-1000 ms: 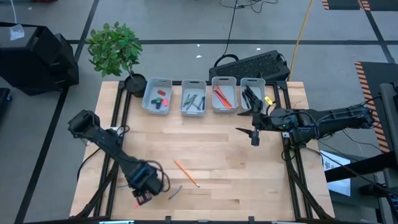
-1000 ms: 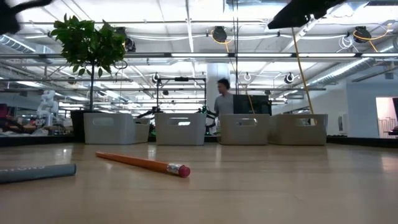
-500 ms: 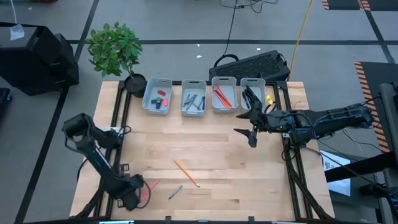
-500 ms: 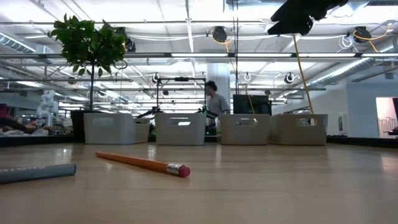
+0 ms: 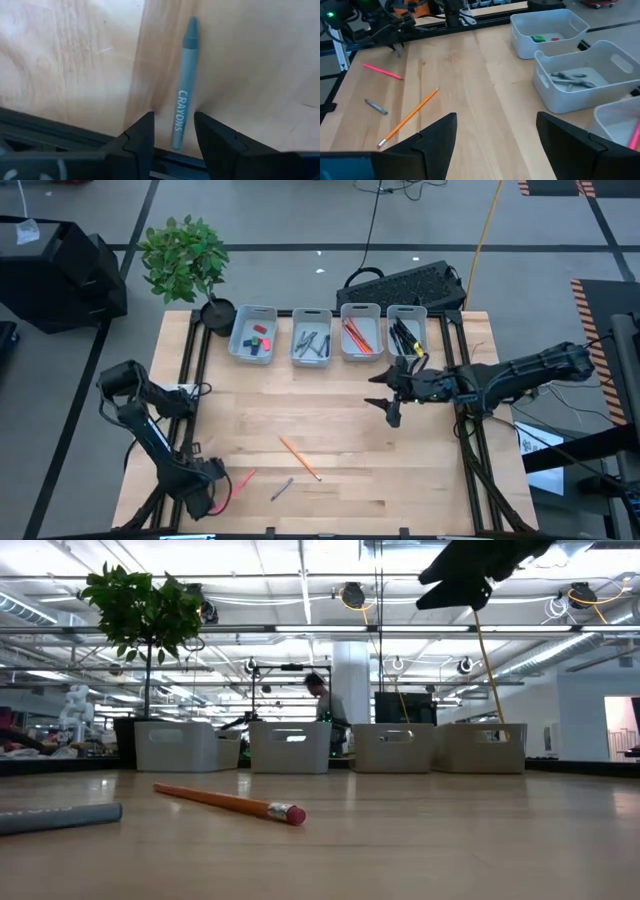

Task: Sort crayons/erasers/pens/pencils in bins
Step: Put the gray crayon into the middle left gray bin

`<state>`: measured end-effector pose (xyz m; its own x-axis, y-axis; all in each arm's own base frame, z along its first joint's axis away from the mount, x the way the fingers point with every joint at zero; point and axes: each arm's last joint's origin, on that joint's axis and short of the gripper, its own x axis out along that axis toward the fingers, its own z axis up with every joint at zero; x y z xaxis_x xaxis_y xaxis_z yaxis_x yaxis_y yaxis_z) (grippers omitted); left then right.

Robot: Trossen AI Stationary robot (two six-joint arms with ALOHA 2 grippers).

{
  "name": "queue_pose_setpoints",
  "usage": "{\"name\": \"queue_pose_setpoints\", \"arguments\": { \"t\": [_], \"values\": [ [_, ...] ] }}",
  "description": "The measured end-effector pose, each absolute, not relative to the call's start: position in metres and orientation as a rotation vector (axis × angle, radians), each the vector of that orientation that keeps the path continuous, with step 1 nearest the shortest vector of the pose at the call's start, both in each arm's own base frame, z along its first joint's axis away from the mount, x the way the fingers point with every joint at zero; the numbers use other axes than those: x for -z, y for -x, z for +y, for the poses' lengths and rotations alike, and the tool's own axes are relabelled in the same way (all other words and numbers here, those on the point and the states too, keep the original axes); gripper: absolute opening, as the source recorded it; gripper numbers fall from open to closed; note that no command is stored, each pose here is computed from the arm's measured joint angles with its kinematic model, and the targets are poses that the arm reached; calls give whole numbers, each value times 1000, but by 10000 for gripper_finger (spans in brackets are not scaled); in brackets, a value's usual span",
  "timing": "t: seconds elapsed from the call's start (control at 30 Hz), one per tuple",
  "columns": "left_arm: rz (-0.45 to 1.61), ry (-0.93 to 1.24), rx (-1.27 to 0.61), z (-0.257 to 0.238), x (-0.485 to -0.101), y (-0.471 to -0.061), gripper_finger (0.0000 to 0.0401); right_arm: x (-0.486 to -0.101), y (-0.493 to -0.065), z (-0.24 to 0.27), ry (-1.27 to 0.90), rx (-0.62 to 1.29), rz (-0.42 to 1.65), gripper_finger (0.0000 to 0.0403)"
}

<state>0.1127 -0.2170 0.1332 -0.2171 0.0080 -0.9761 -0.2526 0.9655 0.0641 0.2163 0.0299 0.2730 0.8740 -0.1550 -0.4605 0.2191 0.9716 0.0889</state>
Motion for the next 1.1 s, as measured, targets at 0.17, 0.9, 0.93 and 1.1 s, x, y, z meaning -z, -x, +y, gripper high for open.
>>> {"name": "queue_pose_setpoints", "arguments": {
  "t": [0.17, 0.9, 0.93, 1.1],
  "values": [
    [1733, 119, -178, -216, -131, -114, 131, -267, -228, 37, -139, 171, 461, 265],
    [1561, 304, -261, -191, -151, -153, 36, -265, -230, 51, -114, 84, 468, 265],
    [1549, 325, -271, -187, -153, -156, 31, -265, -230, 51, -114, 82, 468, 265],
    [1458, 391, -330, -165, -165, -186, 22, -266, -229, 51, -116, 62, 466, 265]
  ]
}}
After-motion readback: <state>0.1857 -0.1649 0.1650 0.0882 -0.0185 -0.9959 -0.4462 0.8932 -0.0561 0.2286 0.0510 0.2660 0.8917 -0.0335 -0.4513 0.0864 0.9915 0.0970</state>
